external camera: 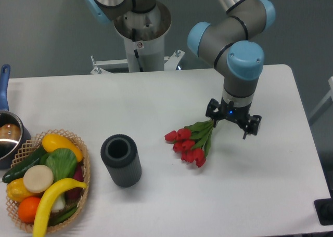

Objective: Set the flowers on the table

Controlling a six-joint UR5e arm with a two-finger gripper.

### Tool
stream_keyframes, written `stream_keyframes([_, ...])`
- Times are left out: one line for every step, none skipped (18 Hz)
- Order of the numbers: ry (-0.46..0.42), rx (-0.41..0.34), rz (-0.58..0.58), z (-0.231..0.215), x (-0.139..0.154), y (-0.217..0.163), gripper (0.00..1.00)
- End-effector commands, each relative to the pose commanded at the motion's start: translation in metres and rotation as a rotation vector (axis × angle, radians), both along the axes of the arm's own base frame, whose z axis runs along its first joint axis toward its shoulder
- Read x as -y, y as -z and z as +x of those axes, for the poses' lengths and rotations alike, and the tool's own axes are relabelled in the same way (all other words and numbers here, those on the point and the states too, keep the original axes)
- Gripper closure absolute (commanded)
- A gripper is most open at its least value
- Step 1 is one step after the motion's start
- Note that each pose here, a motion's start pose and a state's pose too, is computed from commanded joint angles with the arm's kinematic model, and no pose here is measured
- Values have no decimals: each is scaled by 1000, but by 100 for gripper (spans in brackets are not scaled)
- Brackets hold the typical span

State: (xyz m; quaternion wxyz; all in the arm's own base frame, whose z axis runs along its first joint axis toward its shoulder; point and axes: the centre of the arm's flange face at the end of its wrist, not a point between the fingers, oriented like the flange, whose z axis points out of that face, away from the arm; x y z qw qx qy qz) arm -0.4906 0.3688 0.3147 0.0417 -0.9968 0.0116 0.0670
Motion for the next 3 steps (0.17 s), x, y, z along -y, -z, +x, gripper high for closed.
stream_keyframes([-2,-1,1,0,1,-1,0])
stream_keyframes([-6,-1,1,1,1,-1,0])
stream_keyframes([-6,1,-1,2,1,1,0])
